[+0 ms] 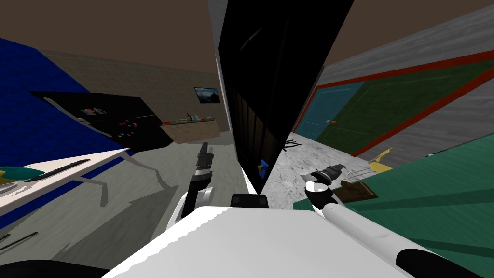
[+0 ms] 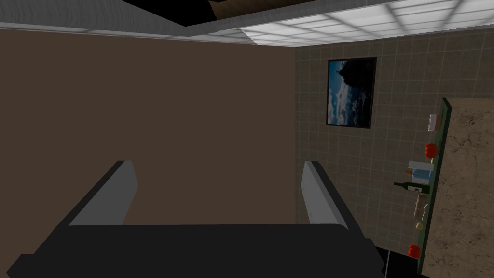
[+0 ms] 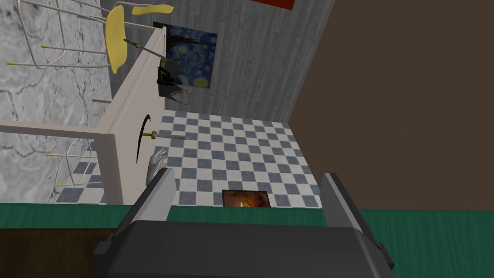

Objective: Push the door open

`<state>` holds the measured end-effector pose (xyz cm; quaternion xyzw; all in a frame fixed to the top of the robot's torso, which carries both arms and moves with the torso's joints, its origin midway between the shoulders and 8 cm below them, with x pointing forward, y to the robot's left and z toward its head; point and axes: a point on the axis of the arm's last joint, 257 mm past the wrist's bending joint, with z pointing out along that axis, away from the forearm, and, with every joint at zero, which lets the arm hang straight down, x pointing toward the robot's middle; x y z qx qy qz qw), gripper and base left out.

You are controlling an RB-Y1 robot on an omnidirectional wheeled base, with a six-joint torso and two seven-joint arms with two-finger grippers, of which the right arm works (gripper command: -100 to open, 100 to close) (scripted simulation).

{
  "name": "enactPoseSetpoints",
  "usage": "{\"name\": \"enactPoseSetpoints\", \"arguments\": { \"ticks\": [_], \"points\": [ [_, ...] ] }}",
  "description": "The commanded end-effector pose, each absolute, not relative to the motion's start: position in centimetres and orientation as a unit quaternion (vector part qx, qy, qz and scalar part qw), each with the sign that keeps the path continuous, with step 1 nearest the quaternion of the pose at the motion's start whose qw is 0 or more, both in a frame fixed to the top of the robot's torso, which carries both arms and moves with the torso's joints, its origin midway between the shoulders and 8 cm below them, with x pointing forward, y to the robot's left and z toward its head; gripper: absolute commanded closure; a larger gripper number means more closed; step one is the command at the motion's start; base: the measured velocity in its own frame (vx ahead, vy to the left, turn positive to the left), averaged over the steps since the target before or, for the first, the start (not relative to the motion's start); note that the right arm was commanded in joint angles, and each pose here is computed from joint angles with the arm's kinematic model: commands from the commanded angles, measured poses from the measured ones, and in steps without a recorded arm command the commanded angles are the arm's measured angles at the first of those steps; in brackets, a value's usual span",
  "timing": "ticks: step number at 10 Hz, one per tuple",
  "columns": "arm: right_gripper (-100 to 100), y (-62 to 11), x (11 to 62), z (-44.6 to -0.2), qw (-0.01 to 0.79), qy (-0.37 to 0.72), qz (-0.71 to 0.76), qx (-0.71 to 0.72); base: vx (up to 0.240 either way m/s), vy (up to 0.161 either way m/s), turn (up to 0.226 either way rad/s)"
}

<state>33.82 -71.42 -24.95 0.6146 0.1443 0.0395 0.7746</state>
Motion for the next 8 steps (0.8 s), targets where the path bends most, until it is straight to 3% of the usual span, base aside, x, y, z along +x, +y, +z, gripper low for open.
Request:
{"name": "enactPoseSetpoints", "arguments": {
  "ticks": [1,8],
  "points": [
    [-100,-71.4,33.9,-24.73,0.777,0.152,0.036,0.609,0.004,-0.071,0.103],
    [-100,-71.31,34.21,-23.82,0.789,0.178,0.023,0.588,-0.002,-0.045,0.076]
  ]
}}
